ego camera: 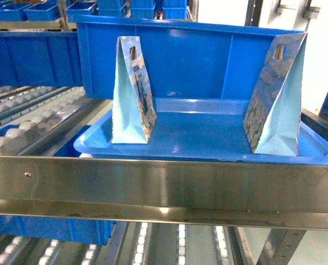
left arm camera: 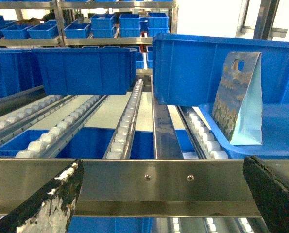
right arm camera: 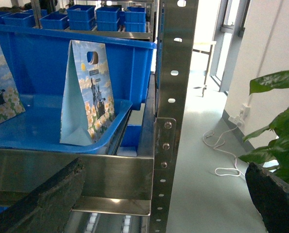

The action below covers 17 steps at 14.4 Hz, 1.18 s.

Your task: Move flower gift bag to table near conveyor

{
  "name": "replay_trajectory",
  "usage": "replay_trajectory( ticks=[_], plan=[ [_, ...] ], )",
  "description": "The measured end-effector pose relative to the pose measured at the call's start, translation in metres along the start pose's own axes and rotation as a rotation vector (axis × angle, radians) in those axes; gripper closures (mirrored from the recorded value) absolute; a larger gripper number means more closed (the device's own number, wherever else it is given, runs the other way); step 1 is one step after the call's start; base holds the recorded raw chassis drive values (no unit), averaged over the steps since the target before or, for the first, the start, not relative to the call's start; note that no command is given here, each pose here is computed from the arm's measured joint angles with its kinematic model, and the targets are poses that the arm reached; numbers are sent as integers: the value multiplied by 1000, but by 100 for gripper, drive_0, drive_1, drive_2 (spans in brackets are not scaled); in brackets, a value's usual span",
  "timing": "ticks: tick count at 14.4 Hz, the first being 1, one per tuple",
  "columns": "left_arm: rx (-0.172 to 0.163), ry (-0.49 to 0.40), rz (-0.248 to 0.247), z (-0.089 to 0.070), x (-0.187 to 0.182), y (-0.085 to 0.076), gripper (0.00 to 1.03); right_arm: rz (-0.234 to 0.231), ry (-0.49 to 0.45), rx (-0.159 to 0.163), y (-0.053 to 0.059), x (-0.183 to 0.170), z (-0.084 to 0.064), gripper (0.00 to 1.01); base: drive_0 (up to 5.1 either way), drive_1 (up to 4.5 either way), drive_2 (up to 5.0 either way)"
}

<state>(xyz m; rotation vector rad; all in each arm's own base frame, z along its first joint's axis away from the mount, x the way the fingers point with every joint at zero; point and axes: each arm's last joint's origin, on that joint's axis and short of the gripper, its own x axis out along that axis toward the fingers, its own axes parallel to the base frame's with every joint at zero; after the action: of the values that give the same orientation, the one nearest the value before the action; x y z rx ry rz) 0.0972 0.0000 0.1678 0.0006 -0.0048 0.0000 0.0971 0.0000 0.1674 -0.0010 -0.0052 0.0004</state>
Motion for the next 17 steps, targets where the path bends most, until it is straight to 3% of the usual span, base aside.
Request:
replay_trajectory(
  ticks=[10,11,13,15,17],
  plan=[
    [0,0,0,0,0,0,5,0,0,0,0,0,0,3,0,0,0],
    [0,-24,-18,2,0,-1,5,-2,-47,-7,2,0,5,3,0,0,0],
    [1,-55,-37,7,5,-1,5,49,-73,-12,8,8,9,3,0,0,0],
    [2,-60,-53,9,20,-1,5,61,-80,-15,14,22,13,3,0,0,0],
    [-2,-78,-72,25,45,0,5,95,-119,-26,24,47,33,3,0,0,0]
  ],
)
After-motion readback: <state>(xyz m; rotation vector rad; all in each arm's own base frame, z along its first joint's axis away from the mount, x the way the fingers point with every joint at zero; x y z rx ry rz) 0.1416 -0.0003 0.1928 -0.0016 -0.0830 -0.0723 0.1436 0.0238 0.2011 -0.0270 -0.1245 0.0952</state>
